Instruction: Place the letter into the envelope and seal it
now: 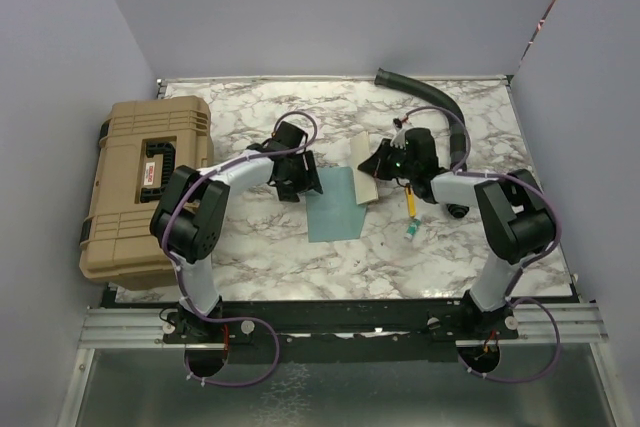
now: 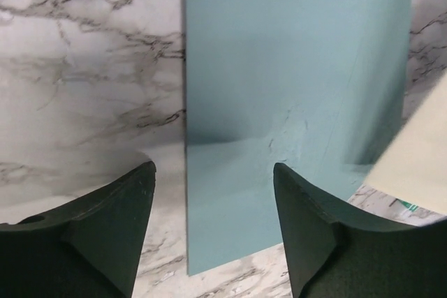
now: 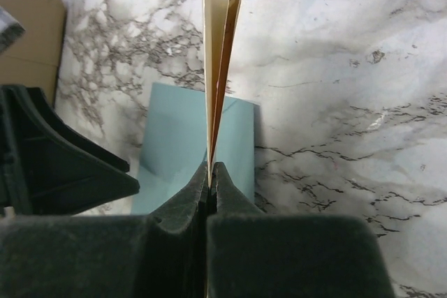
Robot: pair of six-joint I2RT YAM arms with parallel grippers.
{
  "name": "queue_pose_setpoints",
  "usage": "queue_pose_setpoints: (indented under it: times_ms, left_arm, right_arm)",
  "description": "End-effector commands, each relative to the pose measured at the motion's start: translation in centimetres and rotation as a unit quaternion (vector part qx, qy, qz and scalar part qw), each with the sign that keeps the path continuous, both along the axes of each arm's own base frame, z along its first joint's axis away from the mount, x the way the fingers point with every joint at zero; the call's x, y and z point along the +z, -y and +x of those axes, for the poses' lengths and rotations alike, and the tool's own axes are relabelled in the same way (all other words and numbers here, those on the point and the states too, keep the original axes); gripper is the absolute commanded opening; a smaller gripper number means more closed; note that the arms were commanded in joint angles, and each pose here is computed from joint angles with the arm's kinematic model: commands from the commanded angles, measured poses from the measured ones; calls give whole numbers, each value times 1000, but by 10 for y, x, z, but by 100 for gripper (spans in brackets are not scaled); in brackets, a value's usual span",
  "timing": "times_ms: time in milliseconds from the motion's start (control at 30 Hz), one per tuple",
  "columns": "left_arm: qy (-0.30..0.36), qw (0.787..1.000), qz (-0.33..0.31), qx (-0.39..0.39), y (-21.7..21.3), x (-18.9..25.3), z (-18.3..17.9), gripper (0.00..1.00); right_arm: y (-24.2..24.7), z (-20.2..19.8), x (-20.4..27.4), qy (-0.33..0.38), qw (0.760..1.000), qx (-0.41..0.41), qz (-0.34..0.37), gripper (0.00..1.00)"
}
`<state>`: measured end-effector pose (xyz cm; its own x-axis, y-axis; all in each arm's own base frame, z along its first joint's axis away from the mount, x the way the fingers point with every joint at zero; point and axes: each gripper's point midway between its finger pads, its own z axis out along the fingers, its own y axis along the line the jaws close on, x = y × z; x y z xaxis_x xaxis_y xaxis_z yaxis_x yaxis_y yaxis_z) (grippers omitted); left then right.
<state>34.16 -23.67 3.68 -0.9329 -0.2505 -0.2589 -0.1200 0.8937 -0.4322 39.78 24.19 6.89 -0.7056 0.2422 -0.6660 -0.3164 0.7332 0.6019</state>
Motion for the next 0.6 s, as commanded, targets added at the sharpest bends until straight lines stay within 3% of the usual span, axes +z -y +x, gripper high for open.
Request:
queue_pose_setpoints:
  times_ms: [0, 133, 333, 567]
  left_arm:
    - [-33, 997, 69, -9, -32, -12, -30, 71]
    - [-49, 997, 52, -30, -30, -12, -46, 71]
    - [-87, 995, 15, -51, -23, -13, -72, 63]
    - [-108, 993, -13, -55, -19, -11, -91, 63]
  right_arm:
    - [-4, -4, 36, 2, 999, -20, 41, 1]
    - [-13, -18, 39, -9, 997, -25, 79, 1]
    - [-17, -26, 14, -12, 996, -49, 70, 1]
    - [-17, -37, -6, 18, 997, -54, 54, 1]
